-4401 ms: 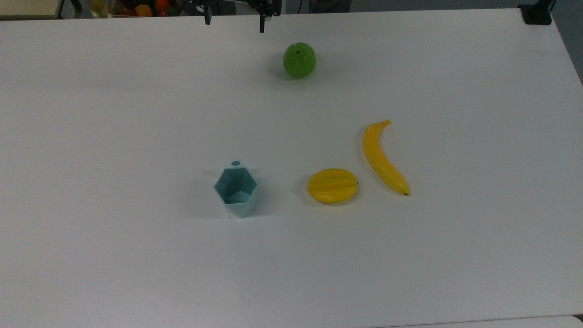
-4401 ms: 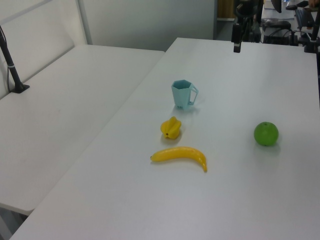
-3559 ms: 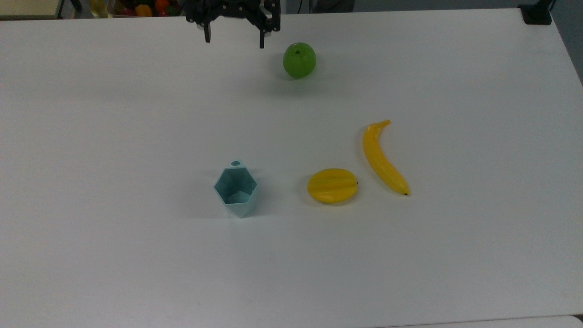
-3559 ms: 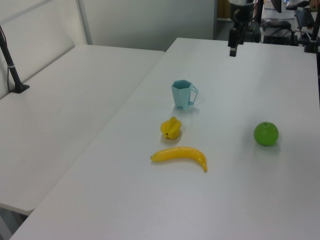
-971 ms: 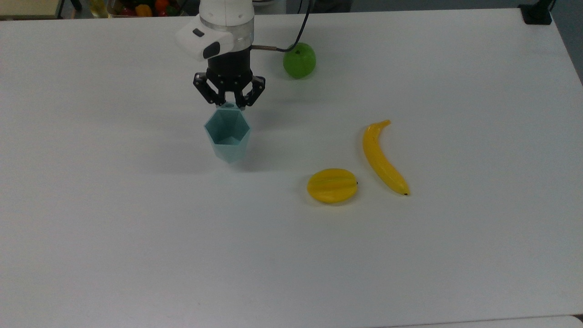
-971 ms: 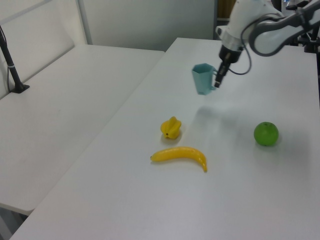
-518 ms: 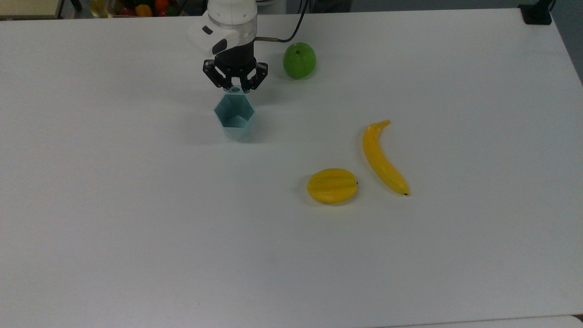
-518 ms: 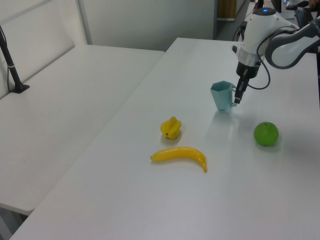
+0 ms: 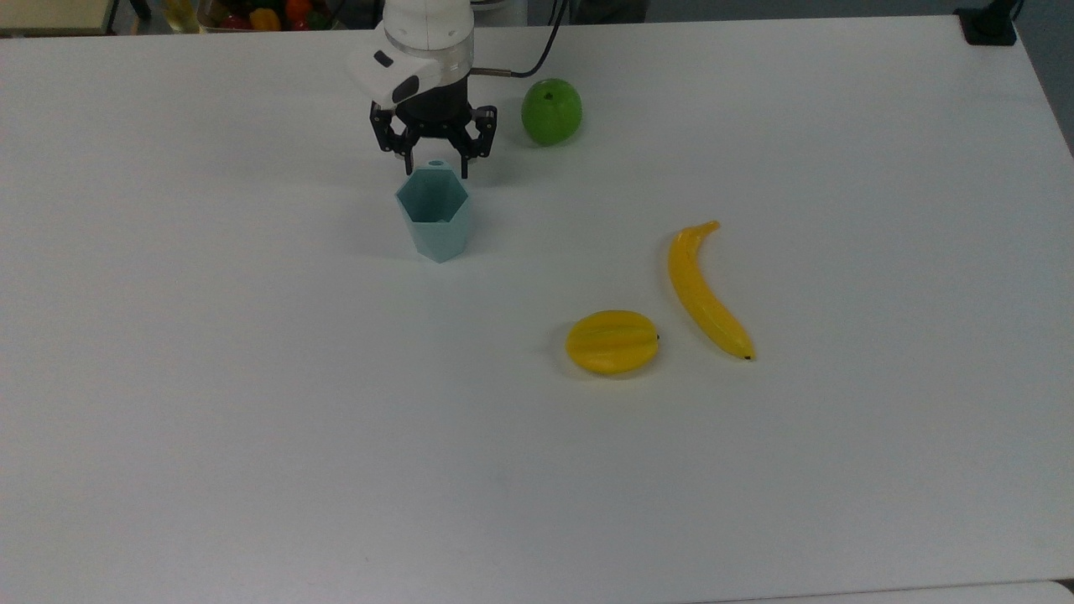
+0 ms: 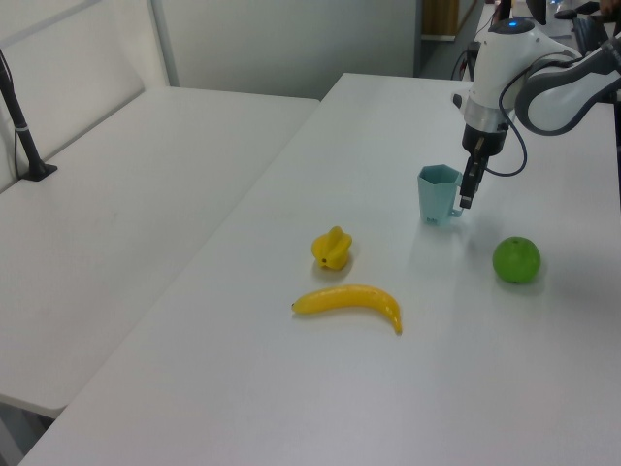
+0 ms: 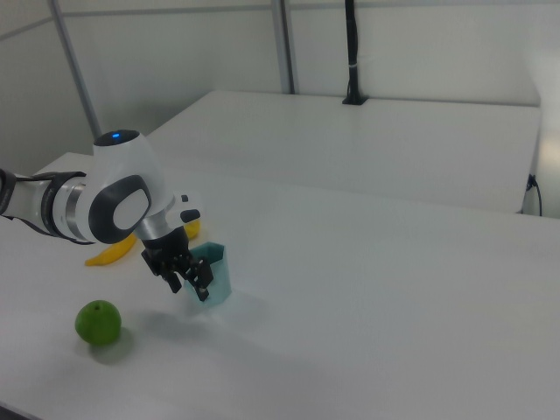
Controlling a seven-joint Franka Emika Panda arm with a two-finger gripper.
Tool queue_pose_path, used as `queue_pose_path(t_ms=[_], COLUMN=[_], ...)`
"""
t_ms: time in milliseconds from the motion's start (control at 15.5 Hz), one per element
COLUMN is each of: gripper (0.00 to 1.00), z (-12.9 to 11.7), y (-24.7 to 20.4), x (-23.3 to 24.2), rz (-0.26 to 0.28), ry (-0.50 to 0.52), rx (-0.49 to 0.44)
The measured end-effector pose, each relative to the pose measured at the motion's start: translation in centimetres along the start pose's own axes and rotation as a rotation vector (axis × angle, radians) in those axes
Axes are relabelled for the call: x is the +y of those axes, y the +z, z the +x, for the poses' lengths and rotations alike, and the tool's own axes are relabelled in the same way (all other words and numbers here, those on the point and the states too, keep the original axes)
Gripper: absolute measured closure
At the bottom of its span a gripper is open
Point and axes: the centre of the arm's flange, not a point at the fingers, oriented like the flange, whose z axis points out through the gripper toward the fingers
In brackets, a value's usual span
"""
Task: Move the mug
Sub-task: 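Open the gripper and lift it away from the mug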
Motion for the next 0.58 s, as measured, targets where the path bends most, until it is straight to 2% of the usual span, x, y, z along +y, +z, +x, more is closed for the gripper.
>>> queue_pose_path(t_ms=[65, 194, 324, 388, 582], gripper=[0.24, 0.21, 0.03, 0.0, 0.0], z=[0.0, 0.4, 1.5, 2.2, 4.2], y=[-0.3, -2.0, -5.9, -8.5, -18.1], x=[0.0, 0.2, 0.4, 0.6, 1.6], rz=[-0.001, -0.006, -0.013, -0.017, -0.025], ry=[0.001, 0.003, 0.007, 0.011, 0.035], rx=[-0.014, -0.044, -0.077, -0.09, -0.086])
